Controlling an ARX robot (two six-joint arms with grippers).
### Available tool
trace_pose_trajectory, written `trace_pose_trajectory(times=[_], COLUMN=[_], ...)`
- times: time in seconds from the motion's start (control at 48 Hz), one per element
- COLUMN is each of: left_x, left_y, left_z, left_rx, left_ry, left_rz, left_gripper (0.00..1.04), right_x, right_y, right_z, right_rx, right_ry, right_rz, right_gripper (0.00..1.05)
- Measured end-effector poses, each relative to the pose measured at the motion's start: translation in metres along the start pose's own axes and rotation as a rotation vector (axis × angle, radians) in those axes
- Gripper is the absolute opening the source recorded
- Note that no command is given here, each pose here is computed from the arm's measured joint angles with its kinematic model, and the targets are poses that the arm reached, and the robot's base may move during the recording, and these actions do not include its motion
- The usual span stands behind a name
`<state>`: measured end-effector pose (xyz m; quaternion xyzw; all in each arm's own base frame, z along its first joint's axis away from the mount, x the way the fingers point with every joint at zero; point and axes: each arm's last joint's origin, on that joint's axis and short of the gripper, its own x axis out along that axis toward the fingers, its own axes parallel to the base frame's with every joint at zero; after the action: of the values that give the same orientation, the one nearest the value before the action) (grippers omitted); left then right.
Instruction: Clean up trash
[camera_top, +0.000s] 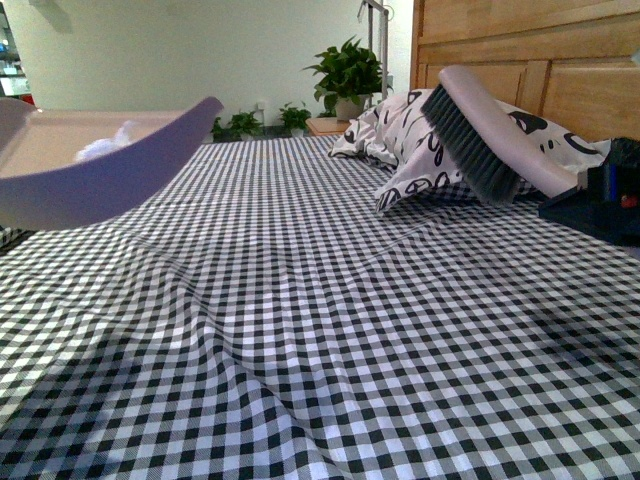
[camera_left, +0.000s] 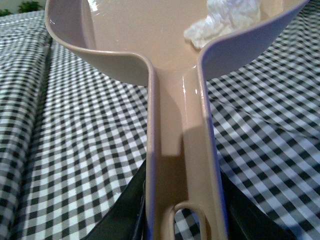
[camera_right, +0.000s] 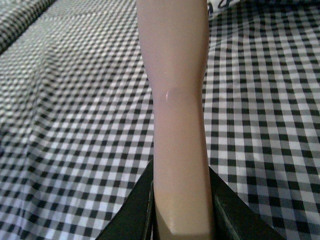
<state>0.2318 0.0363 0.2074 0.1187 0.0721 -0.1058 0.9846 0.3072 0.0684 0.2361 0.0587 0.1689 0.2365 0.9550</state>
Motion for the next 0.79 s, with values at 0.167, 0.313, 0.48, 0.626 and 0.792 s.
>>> trace_pose_trajectory(times=[0.167, 0.313, 0.48, 0.626, 0.792], left_x=[-0.009, -0.022, -0.045, -0.070, -0.095], left_y=[0.001, -0.005, -0.015, -0.024, -0.036], left_z=[0.016, 0.028, 0.040, 0.050, 0.059], left_rx=[-0.034, -0.037, -0.025, -0.023, -0.033], left_ry=[-0.043, -0.083, -0.141, -0.201, -0.242], left_rz=[0.175, 0.241, 0.308, 0.367, 0.369], left_gripper=[0.26, 0.26, 0.26, 0.26, 0.26], right_x=[-0.019, -0.041, -0.073, -0.105, -0.131], right_y=[0.020, 0.042, 0.057, 0.065, 0.071], right_z=[0.015, 0.023, 0.032, 0.030, 0.022], right_rx=[0.077, 0.118, 0.140, 0.171, 0.158], right_ry=[-0.106, -0.191, -0.298, -0.380, -0.420], right_rz=[0.032, 0.045, 0.006, -0.039, -0.046], right_gripper=[0.20, 0.20, 0.20, 0.20, 0.20])
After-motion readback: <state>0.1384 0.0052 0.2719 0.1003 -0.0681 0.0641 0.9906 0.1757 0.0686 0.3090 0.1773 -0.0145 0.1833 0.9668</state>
